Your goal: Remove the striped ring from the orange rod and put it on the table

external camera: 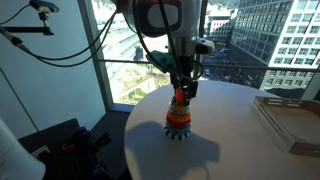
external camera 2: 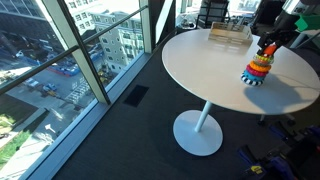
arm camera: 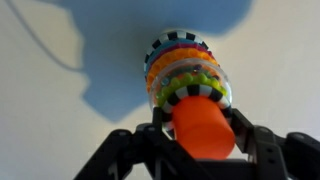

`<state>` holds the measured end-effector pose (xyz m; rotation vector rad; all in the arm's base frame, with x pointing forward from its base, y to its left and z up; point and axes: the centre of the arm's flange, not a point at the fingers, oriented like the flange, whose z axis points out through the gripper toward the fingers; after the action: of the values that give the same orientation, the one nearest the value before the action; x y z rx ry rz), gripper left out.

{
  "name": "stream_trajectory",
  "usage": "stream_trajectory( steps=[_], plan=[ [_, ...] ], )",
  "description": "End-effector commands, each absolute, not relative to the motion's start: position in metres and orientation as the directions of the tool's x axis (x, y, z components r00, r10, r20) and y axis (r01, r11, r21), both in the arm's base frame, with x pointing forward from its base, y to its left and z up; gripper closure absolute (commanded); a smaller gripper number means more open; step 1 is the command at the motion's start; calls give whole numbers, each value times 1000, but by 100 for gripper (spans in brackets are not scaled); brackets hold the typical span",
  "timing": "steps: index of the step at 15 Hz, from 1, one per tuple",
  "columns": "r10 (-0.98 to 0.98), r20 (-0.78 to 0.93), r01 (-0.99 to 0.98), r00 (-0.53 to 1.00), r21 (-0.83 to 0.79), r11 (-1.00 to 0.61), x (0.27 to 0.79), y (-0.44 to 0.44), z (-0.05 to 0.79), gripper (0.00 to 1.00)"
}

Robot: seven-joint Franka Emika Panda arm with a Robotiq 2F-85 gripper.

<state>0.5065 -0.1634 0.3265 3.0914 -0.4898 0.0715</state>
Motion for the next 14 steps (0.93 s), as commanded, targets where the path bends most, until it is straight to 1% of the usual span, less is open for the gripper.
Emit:
stream_trajectory(
  steps=[1,9,14],
  plan=[
    [-314,74,-314,947,-13,-949,507,-170,346,59],
    [-332,131,-330,934,-36,-943,506,-181,386,59],
    [-394,157,-390,906,-52,-919,502,-205,404,59]
  ],
)
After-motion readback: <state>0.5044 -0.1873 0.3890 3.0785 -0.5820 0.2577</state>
